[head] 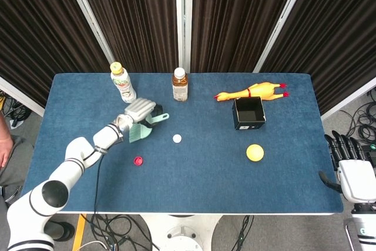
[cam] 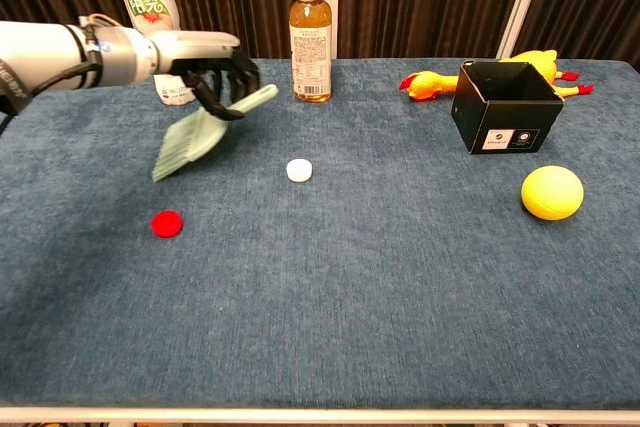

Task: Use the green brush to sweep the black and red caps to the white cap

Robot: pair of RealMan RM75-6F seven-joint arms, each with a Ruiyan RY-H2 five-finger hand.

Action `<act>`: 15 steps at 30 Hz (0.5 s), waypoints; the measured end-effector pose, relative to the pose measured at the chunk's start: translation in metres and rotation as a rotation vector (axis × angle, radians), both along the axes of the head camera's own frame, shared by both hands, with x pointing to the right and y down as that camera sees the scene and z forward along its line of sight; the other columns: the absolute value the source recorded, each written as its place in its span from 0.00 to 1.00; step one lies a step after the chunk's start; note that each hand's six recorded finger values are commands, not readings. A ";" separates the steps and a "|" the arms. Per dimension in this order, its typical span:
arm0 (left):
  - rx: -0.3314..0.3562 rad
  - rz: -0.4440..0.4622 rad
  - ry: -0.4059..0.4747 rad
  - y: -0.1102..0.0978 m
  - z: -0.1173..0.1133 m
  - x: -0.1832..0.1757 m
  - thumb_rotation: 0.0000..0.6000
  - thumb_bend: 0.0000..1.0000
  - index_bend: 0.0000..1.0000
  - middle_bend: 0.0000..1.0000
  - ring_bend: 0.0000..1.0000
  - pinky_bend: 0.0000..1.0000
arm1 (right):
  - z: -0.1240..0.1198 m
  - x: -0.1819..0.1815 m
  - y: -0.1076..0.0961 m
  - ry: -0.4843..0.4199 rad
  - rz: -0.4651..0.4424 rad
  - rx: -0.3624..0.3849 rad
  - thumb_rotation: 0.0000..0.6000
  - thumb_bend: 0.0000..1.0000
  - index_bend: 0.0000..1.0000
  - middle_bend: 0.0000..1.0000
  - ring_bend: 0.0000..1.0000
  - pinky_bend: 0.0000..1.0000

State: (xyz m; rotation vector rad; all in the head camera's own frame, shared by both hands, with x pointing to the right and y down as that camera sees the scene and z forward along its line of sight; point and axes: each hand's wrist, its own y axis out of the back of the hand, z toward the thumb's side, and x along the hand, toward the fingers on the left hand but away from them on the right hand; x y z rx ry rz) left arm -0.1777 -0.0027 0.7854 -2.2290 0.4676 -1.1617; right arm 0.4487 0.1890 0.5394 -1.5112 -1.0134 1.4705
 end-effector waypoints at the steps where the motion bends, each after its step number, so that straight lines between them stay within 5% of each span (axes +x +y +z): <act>1: -0.002 0.011 0.012 0.001 -0.001 0.005 1.00 0.39 0.53 0.53 0.40 0.45 | 0.000 0.000 0.000 0.000 0.000 -0.001 1.00 0.14 0.00 0.01 0.00 0.00; 15: -0.040 0.214 0.220 0.043 -0.031 0.067 1.00 0.39 0.54 0.53 0.40 0.45 | -0.002 0.004 0.005 -0.007 0.008 0.005 1.00 0.14 0.00 0.01 0.00 0.00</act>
